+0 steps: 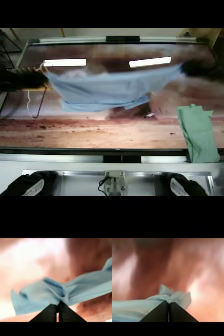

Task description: Fold the shirts.

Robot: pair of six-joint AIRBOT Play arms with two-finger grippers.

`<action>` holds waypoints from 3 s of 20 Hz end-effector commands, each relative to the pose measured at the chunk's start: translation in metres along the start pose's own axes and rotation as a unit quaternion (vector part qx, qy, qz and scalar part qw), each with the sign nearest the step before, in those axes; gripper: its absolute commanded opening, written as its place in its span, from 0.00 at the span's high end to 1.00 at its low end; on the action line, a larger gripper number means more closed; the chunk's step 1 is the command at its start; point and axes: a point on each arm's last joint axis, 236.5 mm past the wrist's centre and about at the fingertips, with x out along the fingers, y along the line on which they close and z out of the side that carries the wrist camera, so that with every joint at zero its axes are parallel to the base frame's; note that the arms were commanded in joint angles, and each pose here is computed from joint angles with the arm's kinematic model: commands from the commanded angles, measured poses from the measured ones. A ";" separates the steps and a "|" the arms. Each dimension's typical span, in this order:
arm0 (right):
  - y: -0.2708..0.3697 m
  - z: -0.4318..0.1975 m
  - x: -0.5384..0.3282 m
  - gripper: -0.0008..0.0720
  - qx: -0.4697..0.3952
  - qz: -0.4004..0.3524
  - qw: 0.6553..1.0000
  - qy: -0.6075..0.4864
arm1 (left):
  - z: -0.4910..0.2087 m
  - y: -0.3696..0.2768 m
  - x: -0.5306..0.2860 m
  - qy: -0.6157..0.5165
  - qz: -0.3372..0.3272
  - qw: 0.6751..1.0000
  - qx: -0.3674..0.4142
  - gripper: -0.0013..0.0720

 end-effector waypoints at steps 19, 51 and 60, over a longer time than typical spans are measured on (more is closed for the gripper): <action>-0.020 0.048 -0.142 0.89 -0.106 -0.158 0.981 -0.035 | 0.025 0.016 -0.113 -0.051 0.096 0.993 0.041 0.93; -0.112 -0.223 0.038 0.32 0.186 -0.050 0.881 0.432 | -0.297 0.137 0.080 0.435 0.030 0.861 -0.261 0.22; -0.095 -0.238 0.028 0.32 0.193 -0.031 0.881 0.431 | -0.334 0.115 0.120 0.369 -0.035 0.864 -0.341 0.22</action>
